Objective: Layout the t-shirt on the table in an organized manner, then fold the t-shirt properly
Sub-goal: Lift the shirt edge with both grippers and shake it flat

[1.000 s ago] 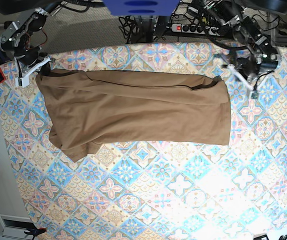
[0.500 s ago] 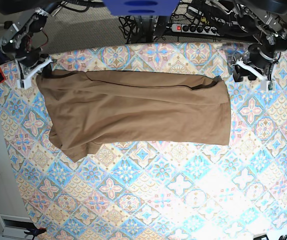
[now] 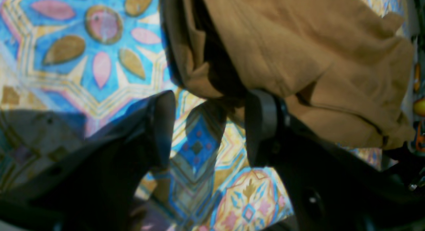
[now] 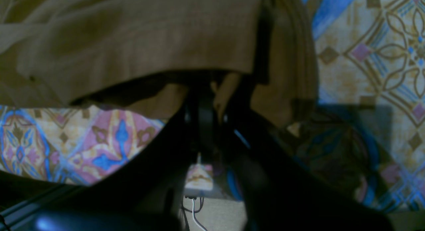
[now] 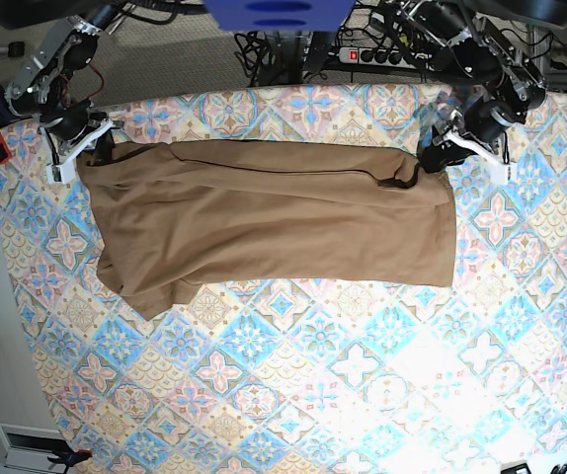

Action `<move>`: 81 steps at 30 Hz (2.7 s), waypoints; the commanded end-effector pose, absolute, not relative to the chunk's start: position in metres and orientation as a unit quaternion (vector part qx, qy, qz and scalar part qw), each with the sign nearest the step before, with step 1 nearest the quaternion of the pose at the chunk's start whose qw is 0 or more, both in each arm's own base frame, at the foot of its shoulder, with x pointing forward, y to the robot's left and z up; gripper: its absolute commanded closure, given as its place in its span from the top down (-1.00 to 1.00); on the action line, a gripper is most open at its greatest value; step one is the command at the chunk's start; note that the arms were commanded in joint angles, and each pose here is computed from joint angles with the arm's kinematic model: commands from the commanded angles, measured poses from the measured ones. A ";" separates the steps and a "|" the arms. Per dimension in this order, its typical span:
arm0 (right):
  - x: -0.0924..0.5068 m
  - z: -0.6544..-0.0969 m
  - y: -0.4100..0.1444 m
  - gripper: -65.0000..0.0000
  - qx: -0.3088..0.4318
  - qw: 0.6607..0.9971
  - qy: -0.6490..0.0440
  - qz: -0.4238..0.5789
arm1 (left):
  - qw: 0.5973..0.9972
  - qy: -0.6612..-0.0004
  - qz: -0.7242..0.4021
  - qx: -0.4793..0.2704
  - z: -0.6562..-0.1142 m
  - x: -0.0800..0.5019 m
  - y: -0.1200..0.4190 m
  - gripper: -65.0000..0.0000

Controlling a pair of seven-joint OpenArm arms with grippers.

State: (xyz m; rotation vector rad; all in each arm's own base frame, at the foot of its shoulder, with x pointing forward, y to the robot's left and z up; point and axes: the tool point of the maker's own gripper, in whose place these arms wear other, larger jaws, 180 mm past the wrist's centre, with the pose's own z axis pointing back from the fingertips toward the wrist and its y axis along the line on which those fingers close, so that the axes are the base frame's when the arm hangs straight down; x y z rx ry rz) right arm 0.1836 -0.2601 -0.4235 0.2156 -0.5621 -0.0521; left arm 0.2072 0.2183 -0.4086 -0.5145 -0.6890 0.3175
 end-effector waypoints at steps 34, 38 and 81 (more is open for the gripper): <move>0.176 -0.429 -0.272 -1.00 0.067 0.967 -0.246 -0.009 | 0.934 -0.303 0.091 -0.166 -0.409 0.242 0.228 -1.00; 0.175 -0.428 -0.274 -1.00 0.066 0.967 -0.247 -0.012 | 0.945 -0.287 0.081 -0.133 -0.410 0.224 0.241 -1.00; 0.188 -0.403 -0.314 -0.20 0.024 0.960 -0.275 -0.054 | 0.950 -0.296 0.058 -0.076 -0.391 0.216 0.278 -0.02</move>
